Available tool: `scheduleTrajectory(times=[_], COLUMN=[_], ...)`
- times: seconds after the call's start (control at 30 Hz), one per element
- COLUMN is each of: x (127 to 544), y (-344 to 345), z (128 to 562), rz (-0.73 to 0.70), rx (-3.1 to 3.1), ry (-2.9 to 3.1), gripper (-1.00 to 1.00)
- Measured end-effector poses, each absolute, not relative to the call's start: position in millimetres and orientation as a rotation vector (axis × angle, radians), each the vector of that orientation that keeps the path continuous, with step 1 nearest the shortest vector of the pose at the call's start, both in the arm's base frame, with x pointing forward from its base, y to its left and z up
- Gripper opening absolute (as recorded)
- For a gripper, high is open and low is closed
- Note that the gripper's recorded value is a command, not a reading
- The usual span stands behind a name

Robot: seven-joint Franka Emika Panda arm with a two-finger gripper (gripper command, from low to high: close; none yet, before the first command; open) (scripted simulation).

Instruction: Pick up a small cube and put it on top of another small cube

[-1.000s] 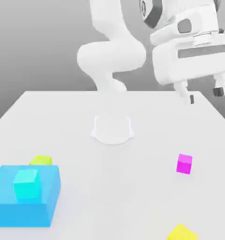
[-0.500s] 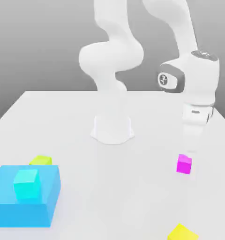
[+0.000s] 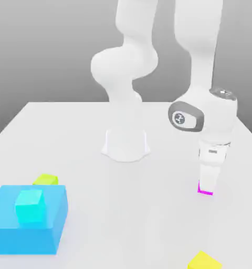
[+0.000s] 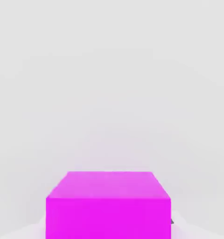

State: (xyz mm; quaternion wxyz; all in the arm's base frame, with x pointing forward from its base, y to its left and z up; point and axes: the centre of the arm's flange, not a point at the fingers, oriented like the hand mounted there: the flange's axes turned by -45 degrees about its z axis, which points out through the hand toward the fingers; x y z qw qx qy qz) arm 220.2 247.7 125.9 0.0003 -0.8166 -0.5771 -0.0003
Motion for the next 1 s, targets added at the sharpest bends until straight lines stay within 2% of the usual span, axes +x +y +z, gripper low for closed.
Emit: scheduleTrajectory(times=[0.33,0.53,0.7,0.83,1.0], x=[226.2,351.1,416.9,435.5,417.5], y=[248.8,150.3,33.1,-80.6,-206.8], z=[190.8,229.3,265.6,295.4,318.2], rz=[-0.002,-0.015,-0.018,-0.012,-0.004], rx=[-2.55,-2.69,-2.757,-2.808,-2.854], ry=[-1.836,-1.624,-1.513,-1.415,-1.303], gripper=[-1.0,-1.0,-1.0,-1.0,-1.0])
